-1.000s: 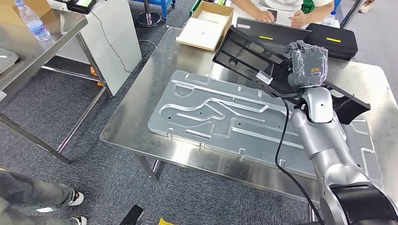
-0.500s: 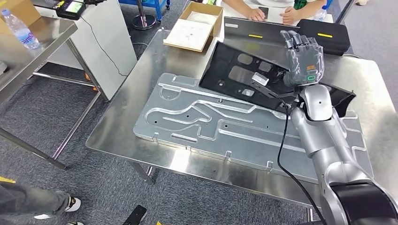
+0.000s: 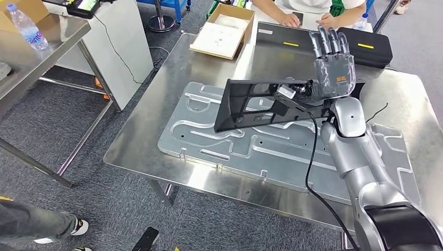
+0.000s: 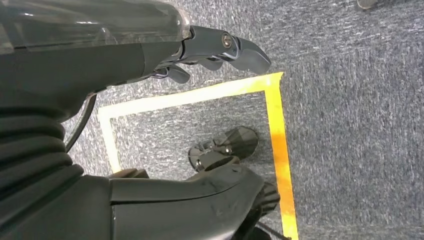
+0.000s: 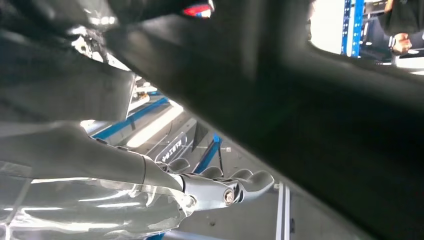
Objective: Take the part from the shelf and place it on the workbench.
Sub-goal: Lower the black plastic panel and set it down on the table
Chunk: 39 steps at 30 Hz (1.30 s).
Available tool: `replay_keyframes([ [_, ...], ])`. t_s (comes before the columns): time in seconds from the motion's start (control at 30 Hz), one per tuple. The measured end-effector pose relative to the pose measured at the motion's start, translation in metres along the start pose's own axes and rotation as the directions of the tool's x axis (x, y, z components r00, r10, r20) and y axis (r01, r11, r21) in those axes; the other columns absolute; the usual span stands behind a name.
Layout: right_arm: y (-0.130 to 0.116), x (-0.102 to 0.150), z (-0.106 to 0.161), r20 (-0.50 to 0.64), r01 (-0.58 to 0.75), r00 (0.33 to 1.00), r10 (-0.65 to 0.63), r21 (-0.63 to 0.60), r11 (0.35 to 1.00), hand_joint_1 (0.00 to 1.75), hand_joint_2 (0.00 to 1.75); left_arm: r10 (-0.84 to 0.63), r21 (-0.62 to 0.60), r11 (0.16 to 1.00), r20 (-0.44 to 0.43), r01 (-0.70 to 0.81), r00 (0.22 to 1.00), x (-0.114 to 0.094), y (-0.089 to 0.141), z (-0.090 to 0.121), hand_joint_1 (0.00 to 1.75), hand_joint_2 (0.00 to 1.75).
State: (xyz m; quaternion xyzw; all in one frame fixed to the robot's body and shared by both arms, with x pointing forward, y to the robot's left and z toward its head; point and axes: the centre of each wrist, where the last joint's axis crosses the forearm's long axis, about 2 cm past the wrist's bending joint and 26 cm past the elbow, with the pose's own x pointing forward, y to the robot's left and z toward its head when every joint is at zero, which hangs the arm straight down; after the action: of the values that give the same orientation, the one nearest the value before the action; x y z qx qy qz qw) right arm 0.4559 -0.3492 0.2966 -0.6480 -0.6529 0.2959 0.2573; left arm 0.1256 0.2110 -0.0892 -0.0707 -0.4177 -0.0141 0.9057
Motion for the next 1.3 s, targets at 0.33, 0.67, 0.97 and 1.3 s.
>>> replay_keyframes([
  [0.33, 0.002, 0.0, -0.003, -0.035, -0.002, 0.999, 0.005, 0.067, 0.998, 0.0, 0.0, 0.0, 0.006, 1.0, 0.0, 0.0, 1.0, 0.001, 0.0, -0.001, 0.0, 0.0],
  [0.67, 0.016, -0.01, -0.027, -0.17, 0.026, 0.983, 0.067, 0.493, 0.87, 0.0, 0.0, 0.009, 0.027, 1.0, 0.007, -0.009, 1.0, 0.0, 0.006, 0.0, 0.0, 0.0],
  [0.97, 0.022, -0.013, -0.032, -0.2, 0.065, 0.976, 0.087, 0.647, 0.76, 0.0, 0.0, 0.009, 0.029, 1.0, 0.011, -0.009, 1.0, 0.001, 0.007, 0.0, 0.0, 0.0],
  [1.3, 0.019, -0.009, -0.041, -0.206, 0.076, 0.975, 0.079, 0.65, 0.756, 0.0, 0.0, 0.008, 0.03, 1.0, 0.014, -0.008, 1.0, 0.001, 0.007, -0.001, 0.0, 0.0],
])
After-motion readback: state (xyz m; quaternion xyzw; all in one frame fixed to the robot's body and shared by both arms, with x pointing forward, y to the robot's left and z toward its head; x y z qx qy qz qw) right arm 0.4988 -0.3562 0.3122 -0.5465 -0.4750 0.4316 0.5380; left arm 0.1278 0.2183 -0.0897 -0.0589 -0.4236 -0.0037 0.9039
